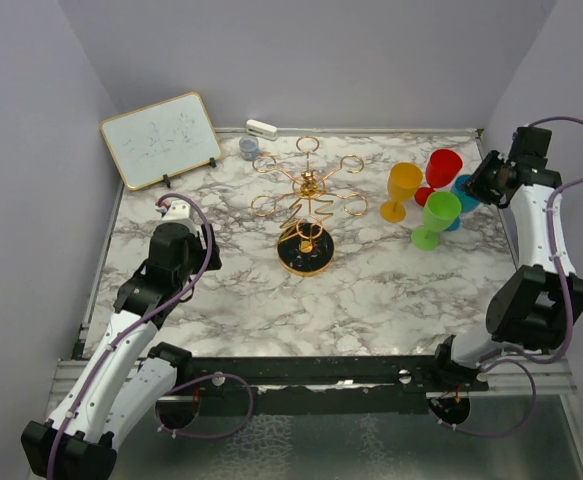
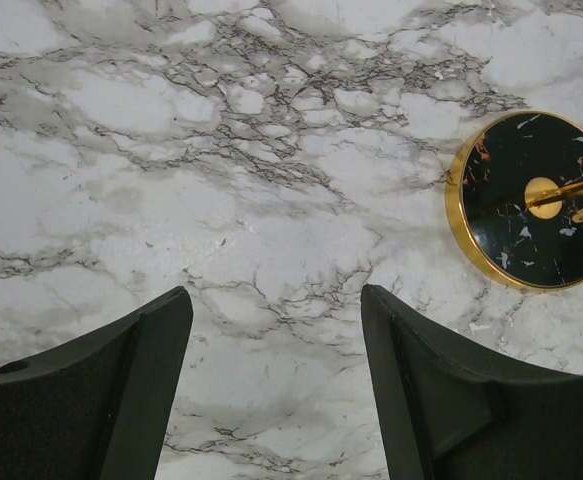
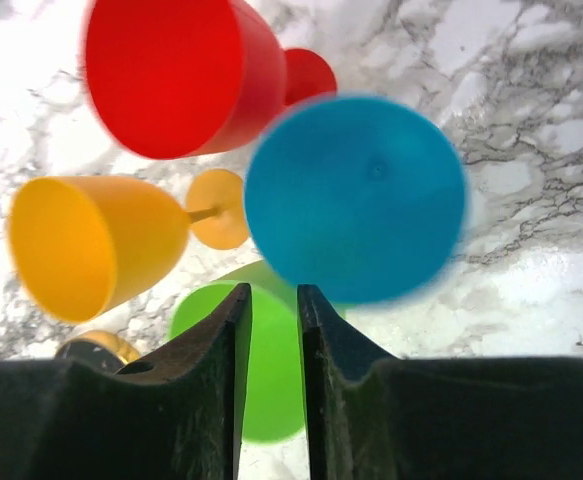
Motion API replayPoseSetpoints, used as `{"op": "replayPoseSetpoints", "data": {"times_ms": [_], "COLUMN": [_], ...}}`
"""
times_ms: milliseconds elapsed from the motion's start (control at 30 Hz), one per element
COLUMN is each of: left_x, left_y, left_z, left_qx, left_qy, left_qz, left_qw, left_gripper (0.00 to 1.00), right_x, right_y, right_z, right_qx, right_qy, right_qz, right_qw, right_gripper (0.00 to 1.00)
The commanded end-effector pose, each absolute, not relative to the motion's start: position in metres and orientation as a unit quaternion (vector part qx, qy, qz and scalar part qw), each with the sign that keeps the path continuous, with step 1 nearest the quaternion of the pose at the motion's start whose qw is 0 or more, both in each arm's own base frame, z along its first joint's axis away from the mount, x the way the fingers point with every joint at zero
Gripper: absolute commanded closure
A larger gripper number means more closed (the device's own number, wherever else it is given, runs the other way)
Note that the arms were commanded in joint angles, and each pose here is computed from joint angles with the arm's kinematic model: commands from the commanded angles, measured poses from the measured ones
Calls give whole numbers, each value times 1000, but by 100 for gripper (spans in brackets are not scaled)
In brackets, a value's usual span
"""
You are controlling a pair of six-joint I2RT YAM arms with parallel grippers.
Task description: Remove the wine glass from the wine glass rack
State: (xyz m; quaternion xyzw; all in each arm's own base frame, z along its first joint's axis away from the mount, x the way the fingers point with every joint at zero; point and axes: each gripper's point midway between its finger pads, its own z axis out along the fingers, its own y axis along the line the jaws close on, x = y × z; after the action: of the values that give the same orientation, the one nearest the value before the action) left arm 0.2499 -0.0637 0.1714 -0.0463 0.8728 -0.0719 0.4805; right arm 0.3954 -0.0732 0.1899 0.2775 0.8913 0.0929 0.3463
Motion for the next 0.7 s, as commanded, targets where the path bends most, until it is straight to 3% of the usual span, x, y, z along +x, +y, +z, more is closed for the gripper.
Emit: {"op": "replayPoseSetpoints", "data": {"times_ms": [0,133,300,433,667], "left_x": [249,249,249,249,248], "left_y": [-61,-62,-63,-62,-61], "left_z": [169,169,169,170,186], "left_qx": [-52,-51,-50,-51,-44], "left_qy": [874,874,874,873,856], "left_qz": [-64,-64,-68,-67,-72], "left_qw": [479,479,478,481,509], "left_gripper": [29,29,29,28,9], "right_x": [402,395,374,342,301], "right_y": [-68,-57,-1,38,49], "right_z": [275,303,333,343,346], "right_qx": [236,208,100,19,-8], "right_qy": [849,838,799,752,725], "right_qz": [109,130,250,327,311], "right_qw": [460,488,538,572,615], "right_gripper": [73,72,66,52,20]}}
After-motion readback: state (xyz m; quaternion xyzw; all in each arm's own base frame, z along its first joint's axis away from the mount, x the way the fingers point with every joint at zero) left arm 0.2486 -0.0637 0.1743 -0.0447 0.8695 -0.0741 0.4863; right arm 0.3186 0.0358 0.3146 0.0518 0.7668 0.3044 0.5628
